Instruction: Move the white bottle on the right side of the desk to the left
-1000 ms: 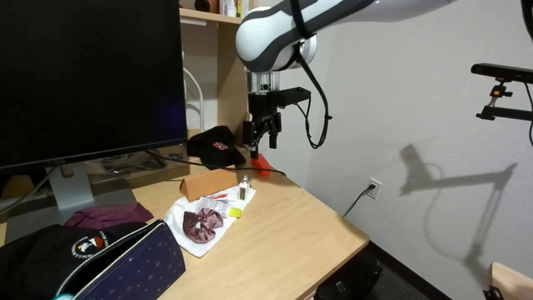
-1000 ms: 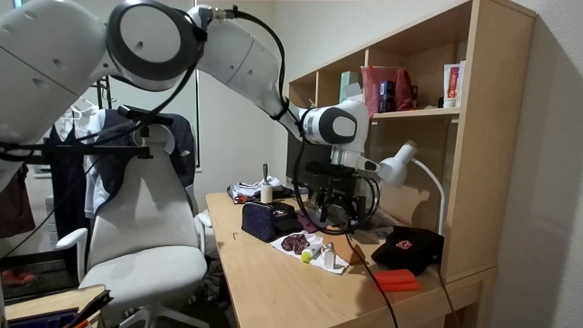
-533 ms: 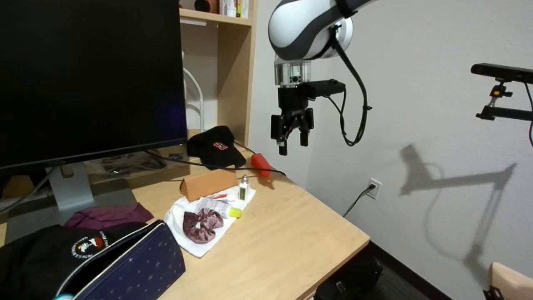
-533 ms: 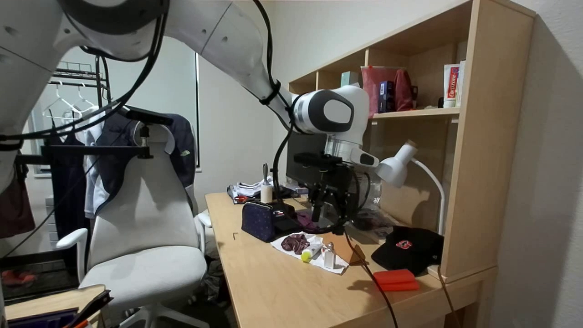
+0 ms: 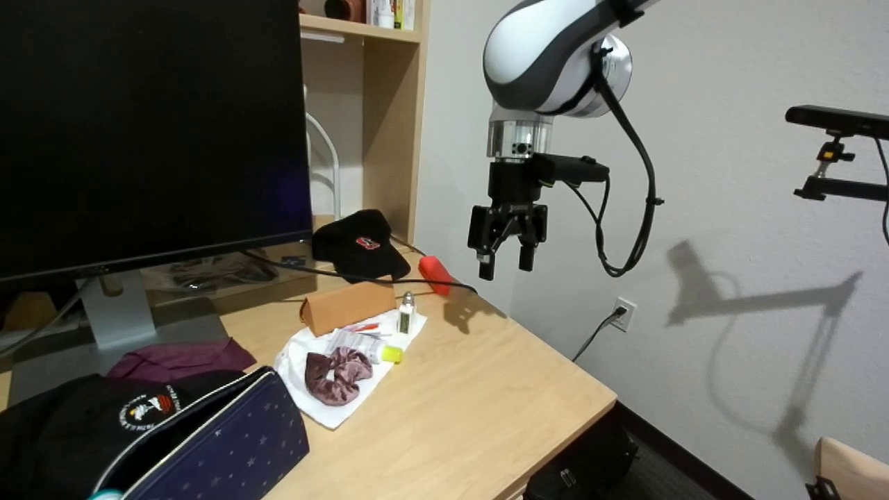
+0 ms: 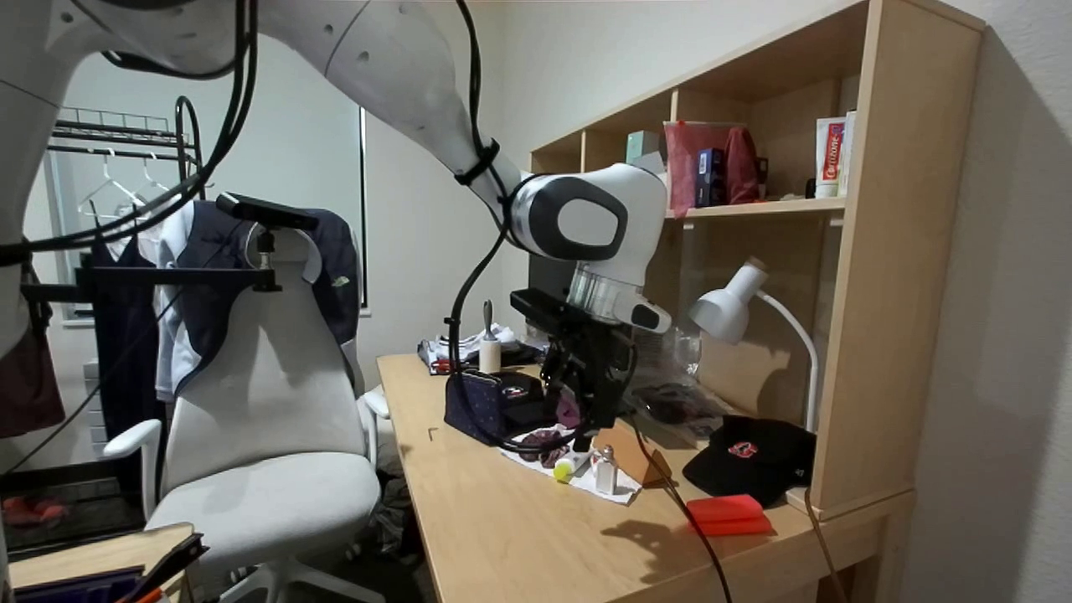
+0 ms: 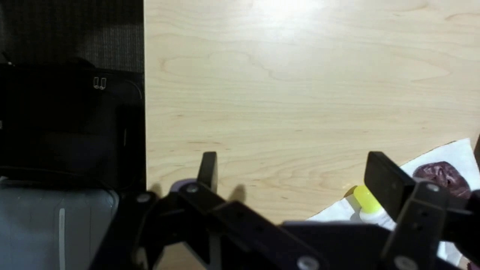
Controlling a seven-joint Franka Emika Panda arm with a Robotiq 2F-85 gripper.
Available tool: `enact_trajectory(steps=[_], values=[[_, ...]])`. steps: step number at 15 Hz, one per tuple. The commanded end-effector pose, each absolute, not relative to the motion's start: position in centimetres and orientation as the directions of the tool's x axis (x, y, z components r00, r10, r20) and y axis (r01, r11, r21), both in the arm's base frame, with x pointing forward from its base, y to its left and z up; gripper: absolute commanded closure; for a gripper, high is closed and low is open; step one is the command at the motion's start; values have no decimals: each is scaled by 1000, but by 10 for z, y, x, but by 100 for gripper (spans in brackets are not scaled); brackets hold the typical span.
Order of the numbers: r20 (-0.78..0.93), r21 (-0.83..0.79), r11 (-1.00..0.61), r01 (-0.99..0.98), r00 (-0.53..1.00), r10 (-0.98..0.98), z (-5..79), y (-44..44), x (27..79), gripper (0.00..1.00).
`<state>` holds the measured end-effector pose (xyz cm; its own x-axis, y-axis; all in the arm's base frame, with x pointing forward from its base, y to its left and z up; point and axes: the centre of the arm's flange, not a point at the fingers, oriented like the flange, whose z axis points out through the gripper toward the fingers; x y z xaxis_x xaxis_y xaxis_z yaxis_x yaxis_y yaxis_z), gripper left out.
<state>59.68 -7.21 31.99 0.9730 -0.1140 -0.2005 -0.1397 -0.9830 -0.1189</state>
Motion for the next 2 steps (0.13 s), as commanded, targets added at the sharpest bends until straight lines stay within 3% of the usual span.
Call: enact_trajectory(steps=[1, 2], values=[[-201, -119, -983, -141, 973, -115, 318, -72, 594, 0], [-202, -120, -983, -142, 973, -116, 318, -72, 592, 0]])
